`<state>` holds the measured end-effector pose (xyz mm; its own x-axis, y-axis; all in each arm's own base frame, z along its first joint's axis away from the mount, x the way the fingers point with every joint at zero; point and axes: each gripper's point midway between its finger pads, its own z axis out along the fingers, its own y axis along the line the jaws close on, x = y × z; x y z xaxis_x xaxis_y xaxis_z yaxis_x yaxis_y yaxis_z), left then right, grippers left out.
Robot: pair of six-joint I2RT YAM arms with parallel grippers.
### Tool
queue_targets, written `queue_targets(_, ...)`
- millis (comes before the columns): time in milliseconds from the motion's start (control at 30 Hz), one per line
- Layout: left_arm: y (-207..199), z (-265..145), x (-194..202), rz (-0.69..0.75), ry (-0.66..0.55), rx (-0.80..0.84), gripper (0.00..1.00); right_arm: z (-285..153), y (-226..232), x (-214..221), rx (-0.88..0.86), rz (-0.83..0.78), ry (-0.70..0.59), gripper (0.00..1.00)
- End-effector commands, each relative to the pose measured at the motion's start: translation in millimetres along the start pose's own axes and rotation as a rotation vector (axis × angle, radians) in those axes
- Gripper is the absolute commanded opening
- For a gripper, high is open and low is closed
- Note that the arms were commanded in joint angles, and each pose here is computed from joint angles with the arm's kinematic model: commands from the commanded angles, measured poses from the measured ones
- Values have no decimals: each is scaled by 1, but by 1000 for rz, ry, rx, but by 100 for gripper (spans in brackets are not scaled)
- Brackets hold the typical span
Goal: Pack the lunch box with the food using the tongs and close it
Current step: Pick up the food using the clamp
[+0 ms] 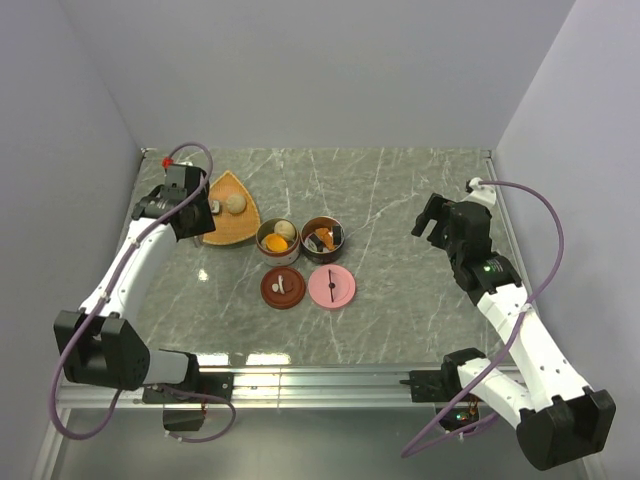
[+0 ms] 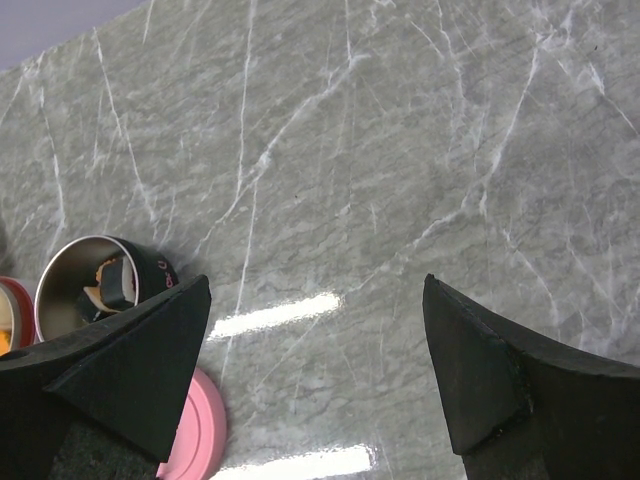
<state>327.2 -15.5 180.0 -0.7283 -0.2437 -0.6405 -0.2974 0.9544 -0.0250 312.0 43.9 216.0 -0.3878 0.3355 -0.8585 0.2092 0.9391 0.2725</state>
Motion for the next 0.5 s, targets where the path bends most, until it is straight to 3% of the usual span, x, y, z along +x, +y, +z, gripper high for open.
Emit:
queue_targets(0, -4, 11, -12, 29, -39, 16, 49, -2, 10, -25, -22, -3, -63, 93)
queue_targets(467, -14, 46, -4, 72, 29, 15, 49, 5, 15, -30, -26, -28, -58, 93)
